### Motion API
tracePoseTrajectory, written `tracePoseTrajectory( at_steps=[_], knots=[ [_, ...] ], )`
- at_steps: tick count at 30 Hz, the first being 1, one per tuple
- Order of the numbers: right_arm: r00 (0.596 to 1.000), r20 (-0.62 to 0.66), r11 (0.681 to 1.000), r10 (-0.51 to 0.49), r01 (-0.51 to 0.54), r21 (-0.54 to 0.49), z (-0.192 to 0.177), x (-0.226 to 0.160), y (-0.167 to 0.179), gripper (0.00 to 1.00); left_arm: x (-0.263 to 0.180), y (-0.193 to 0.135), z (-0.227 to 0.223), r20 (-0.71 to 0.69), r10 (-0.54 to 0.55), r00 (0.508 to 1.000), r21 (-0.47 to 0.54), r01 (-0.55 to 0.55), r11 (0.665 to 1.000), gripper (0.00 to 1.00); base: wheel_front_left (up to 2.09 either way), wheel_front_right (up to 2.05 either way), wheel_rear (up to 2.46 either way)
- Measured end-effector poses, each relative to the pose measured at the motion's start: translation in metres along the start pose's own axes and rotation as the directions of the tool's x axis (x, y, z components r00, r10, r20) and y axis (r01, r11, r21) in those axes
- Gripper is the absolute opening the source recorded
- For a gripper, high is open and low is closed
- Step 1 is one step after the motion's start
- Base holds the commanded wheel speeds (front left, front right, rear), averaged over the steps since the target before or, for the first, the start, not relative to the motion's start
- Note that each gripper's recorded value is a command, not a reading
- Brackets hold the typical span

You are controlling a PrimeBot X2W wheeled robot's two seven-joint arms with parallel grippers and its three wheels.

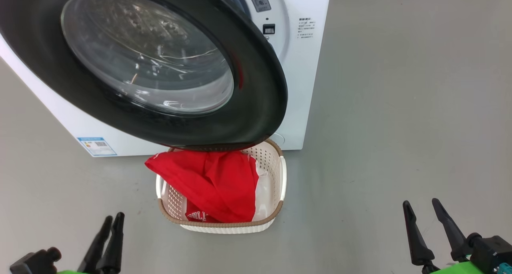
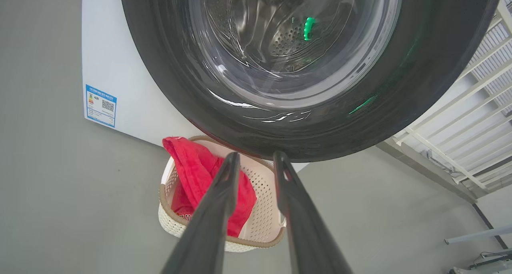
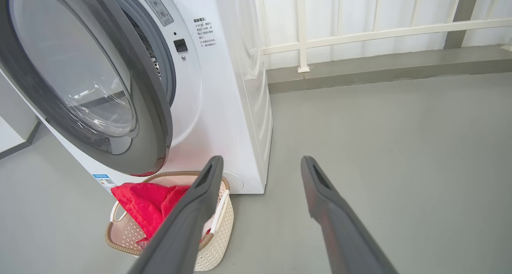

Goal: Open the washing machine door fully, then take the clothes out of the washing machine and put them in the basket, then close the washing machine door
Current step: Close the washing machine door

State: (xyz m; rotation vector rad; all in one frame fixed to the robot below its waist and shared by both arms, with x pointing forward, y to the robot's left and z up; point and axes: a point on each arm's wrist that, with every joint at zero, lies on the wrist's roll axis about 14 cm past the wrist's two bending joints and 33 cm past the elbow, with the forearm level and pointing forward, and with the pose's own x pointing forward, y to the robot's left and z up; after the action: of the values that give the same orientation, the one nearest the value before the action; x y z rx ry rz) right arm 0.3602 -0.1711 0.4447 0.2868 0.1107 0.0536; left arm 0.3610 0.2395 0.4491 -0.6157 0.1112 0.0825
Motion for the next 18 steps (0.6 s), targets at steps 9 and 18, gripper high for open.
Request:
tracePoseTrajectory(
  at_steps=[9, 18],
  knots=[
    [1.0, 0.007, 1.0, -0.005, 0.005, 0.001, 0.002, 0.001, -0.002, 1.0, -0.003, -0.007, 0.027, 0.104, -0.024, 0.994, 0.22, 0.0, 0.975, 1.0, 0.0, 0.0, 0.0],
    [1.0, 0.026, 1.0, -0.002, 0.002, 0.0, 0.008, 0.003, -0.001, 1.0, -0.013, -0.005, 0.041, 0.175, -0.001, 0.985, 0.39, -0.068, 0.918, 1.0, 0.0, 0.0, 0.0]
  ],
)
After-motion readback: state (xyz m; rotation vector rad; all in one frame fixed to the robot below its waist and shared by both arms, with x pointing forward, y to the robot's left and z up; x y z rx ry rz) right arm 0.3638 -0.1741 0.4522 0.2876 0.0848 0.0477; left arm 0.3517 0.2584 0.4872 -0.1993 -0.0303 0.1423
